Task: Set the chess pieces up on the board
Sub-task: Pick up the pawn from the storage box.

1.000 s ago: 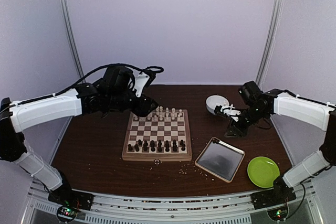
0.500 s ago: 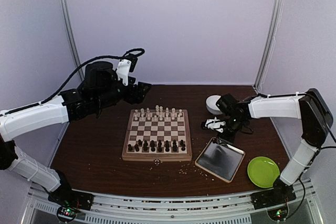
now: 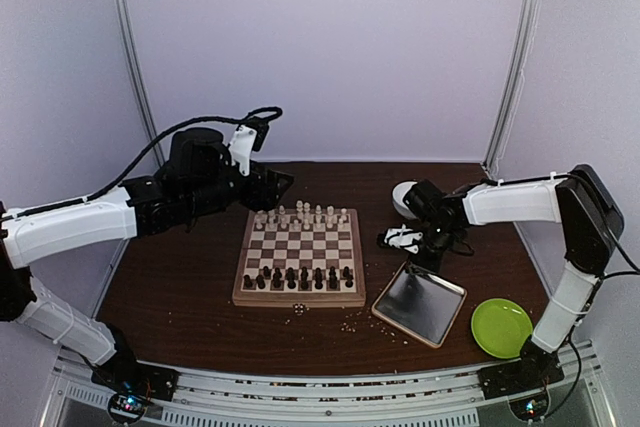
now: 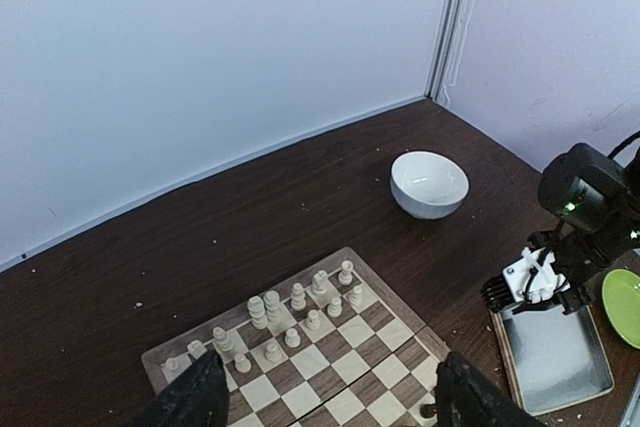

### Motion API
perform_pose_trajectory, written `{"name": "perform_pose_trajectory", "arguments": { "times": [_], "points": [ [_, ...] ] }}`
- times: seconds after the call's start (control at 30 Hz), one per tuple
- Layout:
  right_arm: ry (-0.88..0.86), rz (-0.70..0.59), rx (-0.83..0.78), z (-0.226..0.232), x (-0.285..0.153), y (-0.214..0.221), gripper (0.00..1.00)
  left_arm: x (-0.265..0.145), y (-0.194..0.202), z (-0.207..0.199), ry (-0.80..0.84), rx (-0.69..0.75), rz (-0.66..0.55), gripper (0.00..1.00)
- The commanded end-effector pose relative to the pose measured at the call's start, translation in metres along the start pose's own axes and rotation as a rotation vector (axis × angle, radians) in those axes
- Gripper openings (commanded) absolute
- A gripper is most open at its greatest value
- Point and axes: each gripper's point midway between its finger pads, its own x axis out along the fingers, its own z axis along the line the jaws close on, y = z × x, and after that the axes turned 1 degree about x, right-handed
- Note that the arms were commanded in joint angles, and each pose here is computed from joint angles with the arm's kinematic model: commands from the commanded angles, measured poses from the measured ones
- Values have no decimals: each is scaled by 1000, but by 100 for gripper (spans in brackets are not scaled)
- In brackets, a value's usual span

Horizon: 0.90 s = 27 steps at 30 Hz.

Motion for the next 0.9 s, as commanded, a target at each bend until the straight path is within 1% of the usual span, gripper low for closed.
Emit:
{"name": "perform_pose_trajectory", "arguments": {
  "times": [0.0,0.23,0.47,0.73,0.87],
  "points": [
    [18,13,7,-5,4,-5,22,5,-2,-8,40,-22,-16,73],
    [-17,22,0,3,7,-4,21,7,4,-11,56,-29,2,72],
    [-106,14,-38,22,7,-3,22,9,6,-13,74,-40,4,72],
    [-88,24,-9,21,8,-3,24,12,9,-18,98,-62,10,72],
    [-17,51,36,7,9,-1,24,13,11,-19,103,-70,12,71]
  ]
}}
